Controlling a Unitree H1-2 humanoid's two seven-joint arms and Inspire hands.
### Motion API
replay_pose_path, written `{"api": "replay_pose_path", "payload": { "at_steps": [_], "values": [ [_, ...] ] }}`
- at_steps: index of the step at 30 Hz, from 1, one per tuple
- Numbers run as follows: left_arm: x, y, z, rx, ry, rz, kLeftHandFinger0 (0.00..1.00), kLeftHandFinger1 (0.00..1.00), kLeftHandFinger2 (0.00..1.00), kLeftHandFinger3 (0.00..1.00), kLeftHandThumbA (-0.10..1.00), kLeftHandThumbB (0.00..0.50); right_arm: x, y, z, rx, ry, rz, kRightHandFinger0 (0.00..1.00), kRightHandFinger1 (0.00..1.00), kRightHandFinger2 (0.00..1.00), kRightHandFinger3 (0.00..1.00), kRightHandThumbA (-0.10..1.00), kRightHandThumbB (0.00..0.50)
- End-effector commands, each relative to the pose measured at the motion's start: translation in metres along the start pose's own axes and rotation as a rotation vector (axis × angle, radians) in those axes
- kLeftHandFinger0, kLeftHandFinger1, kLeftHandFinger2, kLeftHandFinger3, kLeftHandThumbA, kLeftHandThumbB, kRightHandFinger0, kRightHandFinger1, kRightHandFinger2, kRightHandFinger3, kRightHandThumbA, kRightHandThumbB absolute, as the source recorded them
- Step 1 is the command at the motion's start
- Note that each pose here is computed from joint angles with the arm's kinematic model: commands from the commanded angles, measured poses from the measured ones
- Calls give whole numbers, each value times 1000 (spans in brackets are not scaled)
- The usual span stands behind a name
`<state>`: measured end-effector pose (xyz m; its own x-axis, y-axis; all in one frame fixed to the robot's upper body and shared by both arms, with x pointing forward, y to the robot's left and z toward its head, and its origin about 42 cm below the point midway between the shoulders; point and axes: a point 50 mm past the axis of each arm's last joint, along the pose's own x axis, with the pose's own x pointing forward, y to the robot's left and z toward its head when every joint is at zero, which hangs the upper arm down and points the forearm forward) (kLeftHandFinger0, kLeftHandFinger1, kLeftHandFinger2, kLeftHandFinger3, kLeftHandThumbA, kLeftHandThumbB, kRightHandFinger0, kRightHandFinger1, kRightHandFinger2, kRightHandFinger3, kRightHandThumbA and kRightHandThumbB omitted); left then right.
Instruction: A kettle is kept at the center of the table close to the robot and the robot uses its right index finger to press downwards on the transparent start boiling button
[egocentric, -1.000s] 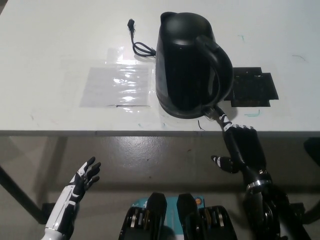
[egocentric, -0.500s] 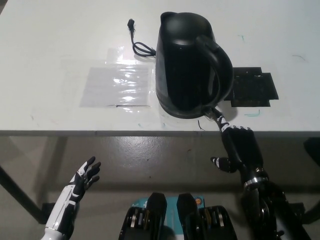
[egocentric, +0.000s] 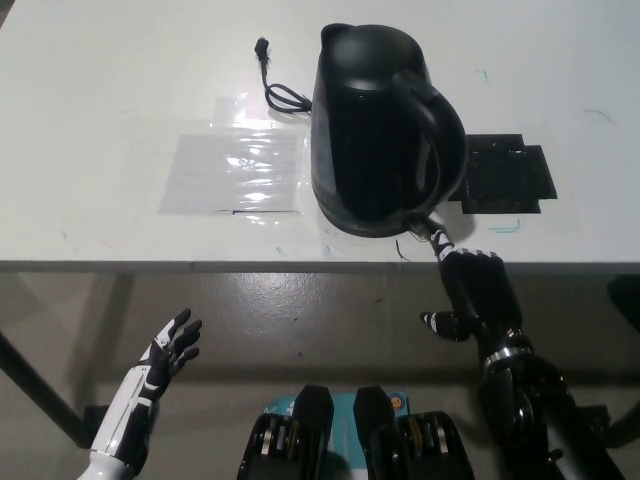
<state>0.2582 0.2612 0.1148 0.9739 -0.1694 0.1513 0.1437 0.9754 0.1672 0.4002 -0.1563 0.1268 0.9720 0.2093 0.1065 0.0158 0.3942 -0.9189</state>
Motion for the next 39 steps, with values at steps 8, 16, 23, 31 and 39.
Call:
{"api": "replay_pose_path", "payload": {
  "at_steps": [8, 16, 23, 31, 39],
  "values": [
    [5, 6, 13, 31, -61, -21, 1000, 1000, 1000, 1000, 1000, 337, 16, -11, 0, -7, -13, -39, 0, 0, 0, 1000, 986, 117],
    [5, 6, 12, 32, -66, -19, 1000, 1000, 1000, 1000, 1000, 327, 17, -9, -3, -9, 9, -21, 0, 0, 8, 1000, 974, 113],
    [6, 6, 13, 34, -74, -21, 1000, 1000, 1000, 1000, 1000, 328, 19, -3, -10, -21, 29, 1, 0, 0, 5, 1000, 1000, 123],
    [6, 6, 13, 24, -68, -20, 1000, 1000, 1000, 1000, 1000, 339, 19, 6, -18, -42, 62, 49, 0, 6, 19, 1000, 1000, 132],
    [8, 7, 14, 37, -76, -24, 1000, 1000, 1000, 1000, 1000, 330, 20, 14, -24, -63, 69, 77, 0, 0, 7, 1000, 1000, 151]
  ]
}}
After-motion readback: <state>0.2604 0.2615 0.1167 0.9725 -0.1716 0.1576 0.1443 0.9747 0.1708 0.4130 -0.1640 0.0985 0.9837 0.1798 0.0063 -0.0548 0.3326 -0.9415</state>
